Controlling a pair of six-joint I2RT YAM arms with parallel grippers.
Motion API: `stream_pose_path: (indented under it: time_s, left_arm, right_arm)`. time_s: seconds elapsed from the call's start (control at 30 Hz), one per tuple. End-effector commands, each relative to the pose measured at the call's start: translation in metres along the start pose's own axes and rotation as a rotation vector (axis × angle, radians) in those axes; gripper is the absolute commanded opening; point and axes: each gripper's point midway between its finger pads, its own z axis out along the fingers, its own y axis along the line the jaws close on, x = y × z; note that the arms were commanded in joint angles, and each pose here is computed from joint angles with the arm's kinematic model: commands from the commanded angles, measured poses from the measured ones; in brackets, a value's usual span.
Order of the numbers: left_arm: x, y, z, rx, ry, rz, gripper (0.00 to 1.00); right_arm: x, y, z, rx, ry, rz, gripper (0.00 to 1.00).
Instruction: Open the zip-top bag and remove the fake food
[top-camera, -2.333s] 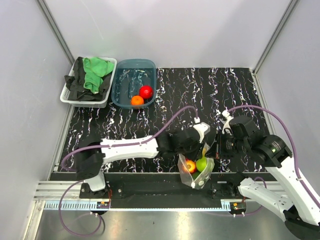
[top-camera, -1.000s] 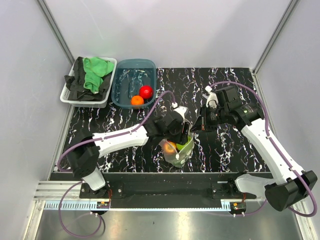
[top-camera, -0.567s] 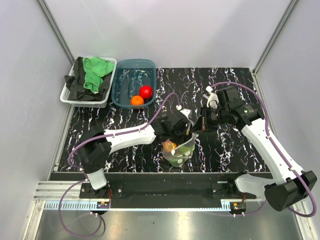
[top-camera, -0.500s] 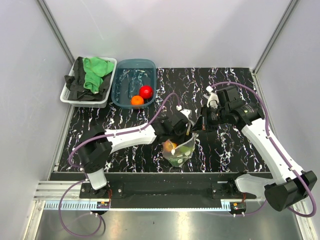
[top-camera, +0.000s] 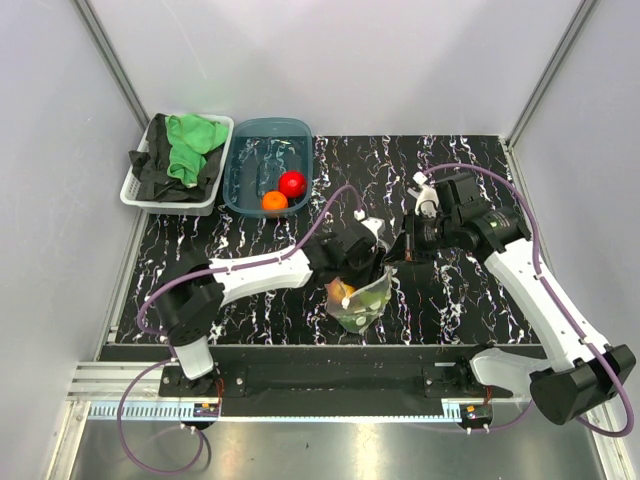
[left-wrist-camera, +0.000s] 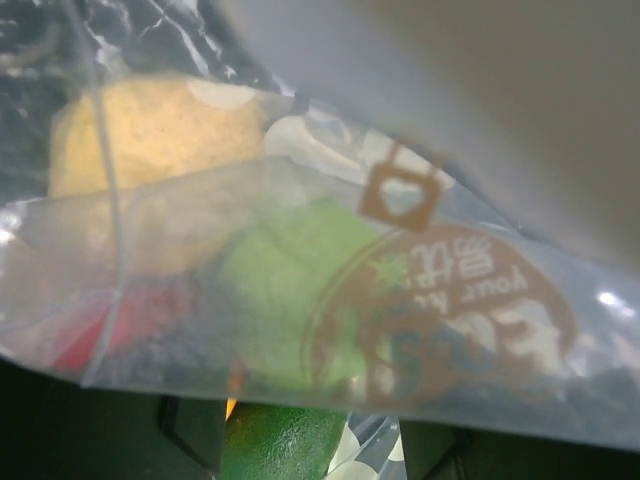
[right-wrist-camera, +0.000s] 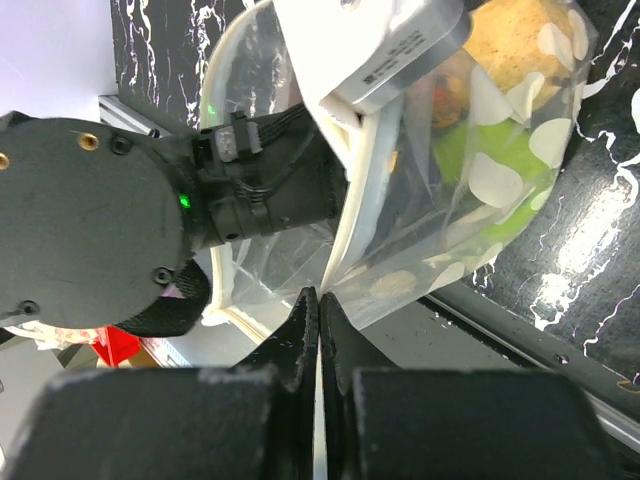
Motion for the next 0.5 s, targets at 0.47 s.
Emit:
stream_pose_path:
  time_s: [0.47]
  left_arm:
    - [-0.052,-0.042,-0.129,0.180,-0.256,0.141,0.00]
  right_arm:
    - [0.004,-0.027,-0.012,0.138,-0.084,-0.010,0.00]
